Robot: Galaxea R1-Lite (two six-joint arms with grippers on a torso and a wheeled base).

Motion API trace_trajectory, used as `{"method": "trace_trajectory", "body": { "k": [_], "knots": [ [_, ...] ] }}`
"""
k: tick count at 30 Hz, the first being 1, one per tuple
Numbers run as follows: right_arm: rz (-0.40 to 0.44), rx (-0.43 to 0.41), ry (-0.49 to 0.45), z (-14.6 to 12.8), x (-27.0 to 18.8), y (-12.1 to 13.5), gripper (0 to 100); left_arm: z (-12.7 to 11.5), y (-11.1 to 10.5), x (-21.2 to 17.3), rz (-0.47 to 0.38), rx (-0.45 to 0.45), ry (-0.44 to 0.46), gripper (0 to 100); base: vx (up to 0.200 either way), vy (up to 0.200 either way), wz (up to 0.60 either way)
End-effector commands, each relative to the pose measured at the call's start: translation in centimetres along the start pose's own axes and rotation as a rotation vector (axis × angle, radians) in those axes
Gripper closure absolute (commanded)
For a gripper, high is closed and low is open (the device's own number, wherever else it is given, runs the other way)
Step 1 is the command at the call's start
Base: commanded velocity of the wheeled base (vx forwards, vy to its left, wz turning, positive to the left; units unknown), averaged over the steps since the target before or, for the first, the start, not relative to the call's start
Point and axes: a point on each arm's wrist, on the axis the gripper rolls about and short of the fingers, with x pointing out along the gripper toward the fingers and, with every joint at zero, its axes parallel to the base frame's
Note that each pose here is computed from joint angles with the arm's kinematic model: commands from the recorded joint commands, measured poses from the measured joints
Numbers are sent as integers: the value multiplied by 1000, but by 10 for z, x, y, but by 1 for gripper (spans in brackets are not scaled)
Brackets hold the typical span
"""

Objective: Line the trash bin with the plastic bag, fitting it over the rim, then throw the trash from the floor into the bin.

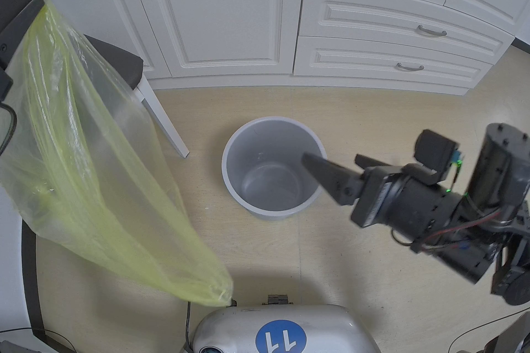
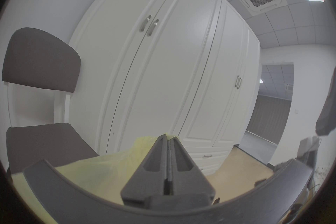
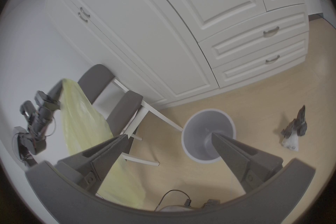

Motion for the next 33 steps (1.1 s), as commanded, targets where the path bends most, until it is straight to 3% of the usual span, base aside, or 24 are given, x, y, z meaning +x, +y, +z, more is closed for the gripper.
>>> {"method": "trace_trajectory", "body": {
  "k": [1, 4, 19, 28, 33],
  "knots": [
    [3, 5, 91, -47, 29, 22, 0, 31, -3, -10, 12, -39, -81, 100, 0, 0, 0],
    [36, 2, 126, -63, 28, 32, 0, 29, -3, -7, 16, -39, -77, 100, 0, 0, 0],
    [20, 0, 152, -79, 37, 30, 0, 36, -4, -11, 6, -44, -108, 100, 0, 0, 0],
    [84, -27, 189, -92, 10, 54, 0, 40, -4, -11, 5, -51, -123, 100, 0, 0, 0],
    [61, -34, 212, -106, 22, 51, 0, 40, -4, -11, 5, -49, -123, 100, 0, 0, 0]
  ]
}}
